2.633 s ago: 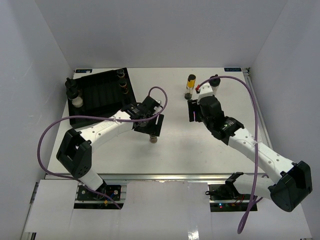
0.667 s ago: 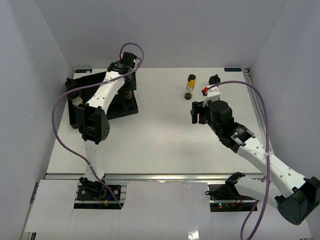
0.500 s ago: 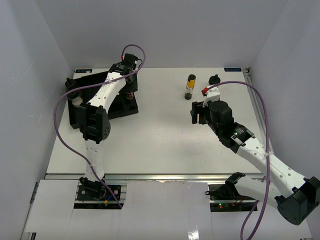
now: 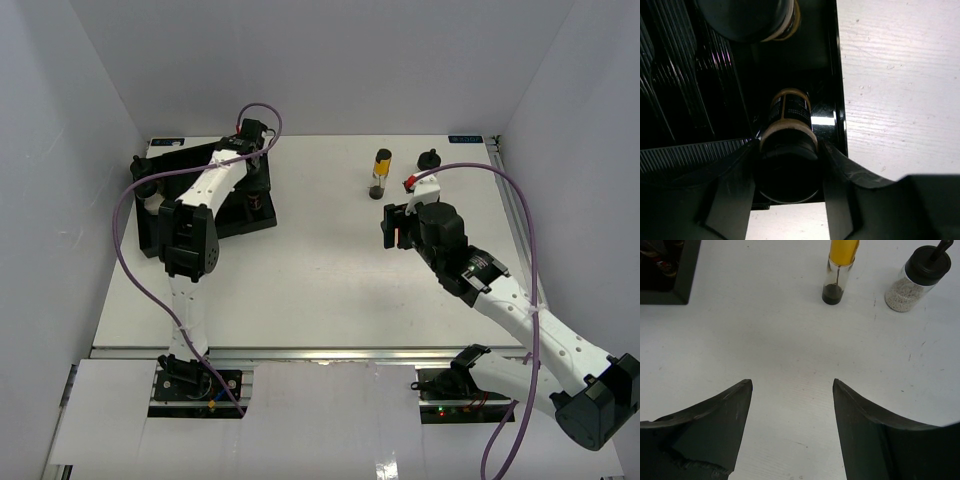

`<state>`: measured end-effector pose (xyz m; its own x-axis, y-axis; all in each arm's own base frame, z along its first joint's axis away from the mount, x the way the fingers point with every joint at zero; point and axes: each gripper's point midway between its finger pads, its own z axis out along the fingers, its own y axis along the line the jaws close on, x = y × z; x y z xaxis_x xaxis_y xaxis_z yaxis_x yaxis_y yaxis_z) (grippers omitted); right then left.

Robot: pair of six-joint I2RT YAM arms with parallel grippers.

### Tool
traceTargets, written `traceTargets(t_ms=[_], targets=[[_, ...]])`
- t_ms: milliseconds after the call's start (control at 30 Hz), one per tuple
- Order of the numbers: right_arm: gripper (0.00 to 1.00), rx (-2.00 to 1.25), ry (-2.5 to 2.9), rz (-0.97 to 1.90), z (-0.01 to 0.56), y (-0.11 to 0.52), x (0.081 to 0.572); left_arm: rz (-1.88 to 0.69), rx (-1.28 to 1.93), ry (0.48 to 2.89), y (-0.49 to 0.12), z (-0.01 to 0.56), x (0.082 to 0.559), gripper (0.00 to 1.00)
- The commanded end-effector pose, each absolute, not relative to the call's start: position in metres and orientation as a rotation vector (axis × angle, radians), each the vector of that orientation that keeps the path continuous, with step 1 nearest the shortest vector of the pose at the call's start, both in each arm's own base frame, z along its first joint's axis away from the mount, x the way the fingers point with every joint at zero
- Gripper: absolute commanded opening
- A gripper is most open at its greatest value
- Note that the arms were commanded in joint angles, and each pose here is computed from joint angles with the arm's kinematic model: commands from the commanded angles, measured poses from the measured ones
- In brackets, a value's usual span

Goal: Organize the condiment bottles

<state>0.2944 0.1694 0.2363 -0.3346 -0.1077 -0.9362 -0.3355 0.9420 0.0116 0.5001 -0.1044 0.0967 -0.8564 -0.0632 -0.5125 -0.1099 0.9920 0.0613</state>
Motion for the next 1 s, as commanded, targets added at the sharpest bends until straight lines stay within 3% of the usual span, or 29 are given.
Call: traceTargets(t_ms=[0,167,367,533,800,967], targets=[[0.72,-0.291,1.842,0.25,0.254,0.168,0.298,0.093,-0.121,2.56,-0.105,0.109,0.505,0.79],[0.72,-0.291,1.84,0.248,0.256,0.167,0.297,0.1,-0.125,2.54,-0.103,0.122,0.503,0.88],[0.72,-0.253,1.845,0.198,0.27,0.157,0.301,0.028,-0.123,2.467,-0.107,0.176,0.496,0.98],[0.72,-0.161,1.885,0.156,0.294,0.141,0.321,-0.038,-0.114,2.408,-0.109,0.219,0.478,0.98],[0.75,0.034,1.957,0.117,0.295,0.076,0.38,-0.3,0.116,2.328,-0.17,0.241,0.41,0.98],[0.78,0.117,1.996,0.127,0.274,0.049,0.416,-0.498,0.262,2.349,-0.219,0.216,0.354,0.98]])
